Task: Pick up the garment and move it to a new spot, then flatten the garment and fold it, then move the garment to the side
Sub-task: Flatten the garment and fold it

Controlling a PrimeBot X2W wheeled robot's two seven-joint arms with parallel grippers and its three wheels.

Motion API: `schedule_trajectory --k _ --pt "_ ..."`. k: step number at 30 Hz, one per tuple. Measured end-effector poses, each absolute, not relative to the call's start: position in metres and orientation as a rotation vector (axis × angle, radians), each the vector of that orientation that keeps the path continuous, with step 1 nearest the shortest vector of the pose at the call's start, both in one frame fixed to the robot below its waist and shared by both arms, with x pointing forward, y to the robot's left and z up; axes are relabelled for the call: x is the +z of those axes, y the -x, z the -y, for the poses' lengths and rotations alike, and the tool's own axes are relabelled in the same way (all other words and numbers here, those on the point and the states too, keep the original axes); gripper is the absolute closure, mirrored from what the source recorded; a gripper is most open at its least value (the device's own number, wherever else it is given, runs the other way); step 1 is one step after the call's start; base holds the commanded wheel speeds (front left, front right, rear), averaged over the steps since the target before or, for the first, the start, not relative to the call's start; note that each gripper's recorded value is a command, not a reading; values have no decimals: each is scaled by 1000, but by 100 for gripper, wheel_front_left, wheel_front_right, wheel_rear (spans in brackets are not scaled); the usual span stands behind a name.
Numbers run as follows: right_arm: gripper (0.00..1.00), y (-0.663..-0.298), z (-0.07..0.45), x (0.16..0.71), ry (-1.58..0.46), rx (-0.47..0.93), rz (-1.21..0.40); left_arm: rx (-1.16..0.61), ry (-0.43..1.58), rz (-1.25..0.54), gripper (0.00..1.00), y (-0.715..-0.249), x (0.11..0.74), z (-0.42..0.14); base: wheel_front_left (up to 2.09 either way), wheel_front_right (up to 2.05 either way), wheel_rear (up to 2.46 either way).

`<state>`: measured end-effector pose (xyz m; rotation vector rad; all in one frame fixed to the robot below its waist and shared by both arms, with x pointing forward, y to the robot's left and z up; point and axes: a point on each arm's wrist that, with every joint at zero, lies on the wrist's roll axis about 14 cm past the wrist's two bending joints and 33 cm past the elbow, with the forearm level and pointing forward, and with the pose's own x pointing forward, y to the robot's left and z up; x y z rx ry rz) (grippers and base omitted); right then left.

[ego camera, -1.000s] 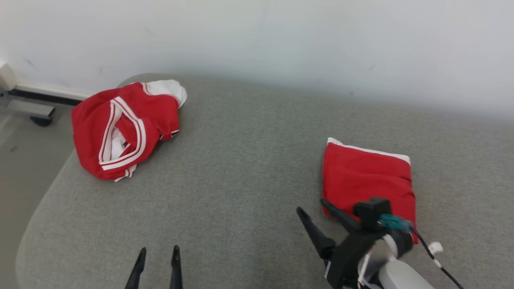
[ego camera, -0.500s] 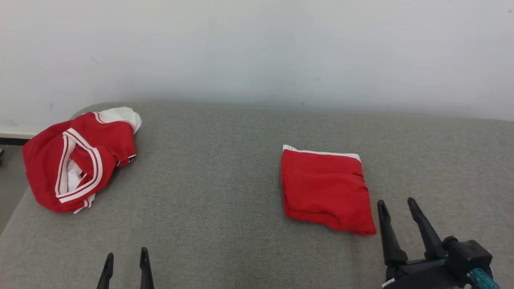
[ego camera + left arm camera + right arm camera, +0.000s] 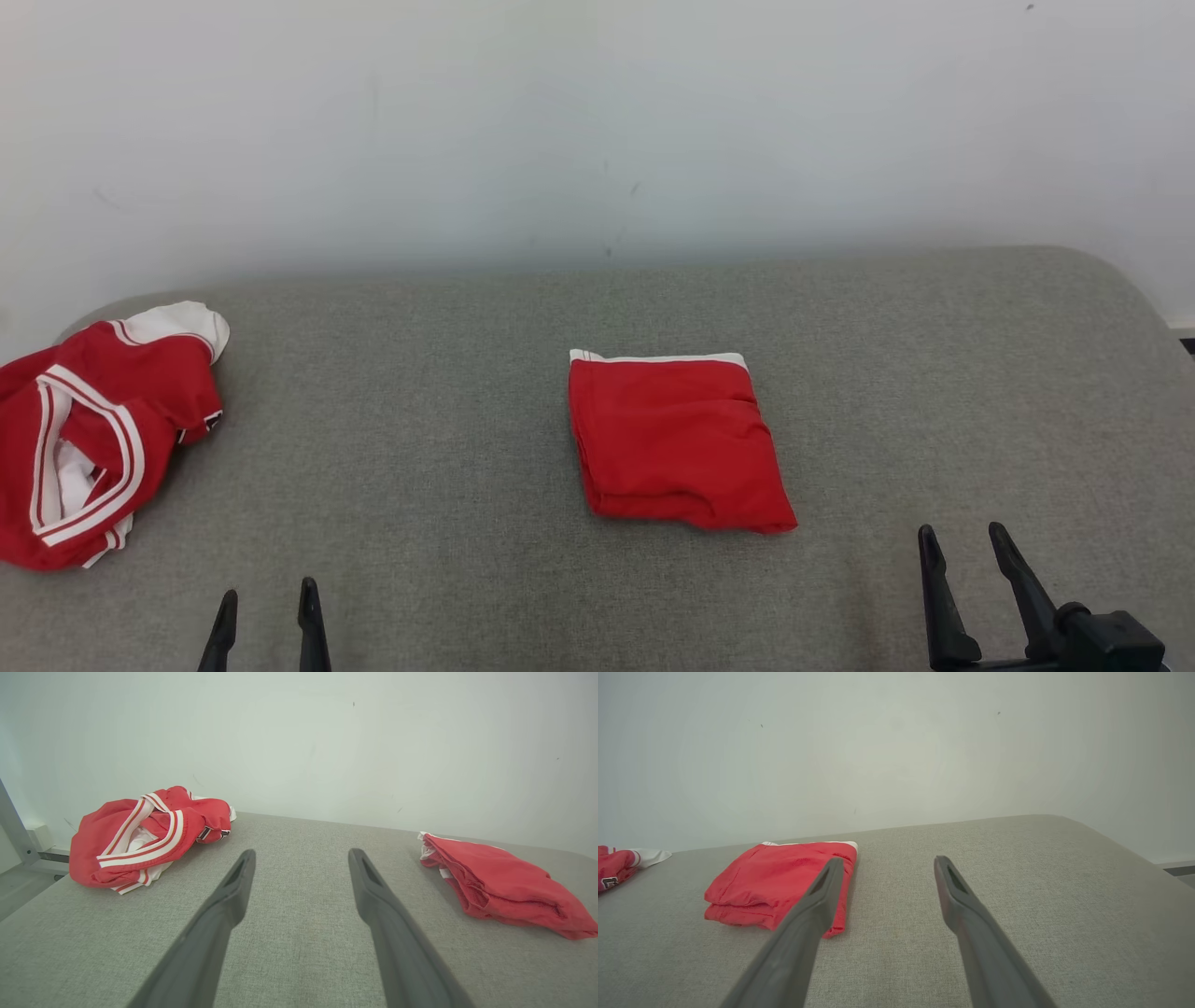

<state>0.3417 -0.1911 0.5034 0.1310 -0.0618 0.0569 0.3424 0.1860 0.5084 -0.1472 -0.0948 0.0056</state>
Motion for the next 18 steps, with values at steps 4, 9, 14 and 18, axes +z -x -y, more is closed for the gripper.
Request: schedule_trajectory --k 4,9,14,18 --pt "0 -336 197 502 -123 46 62 -11 147 91 0 -342 507 -182 0 0 0" --pt "0 -331 199 500 -121 41 62 -26 143 75 0 -340 502 -179 0 0 0" --pt "0 -332 190 496 -120 73 49 -16 139 41 0 -335 491 -184 0 0 0" --pt "0 -335 184 497 -125 90 50 -5 138 30 0 -331 487 -187 0 0 0"
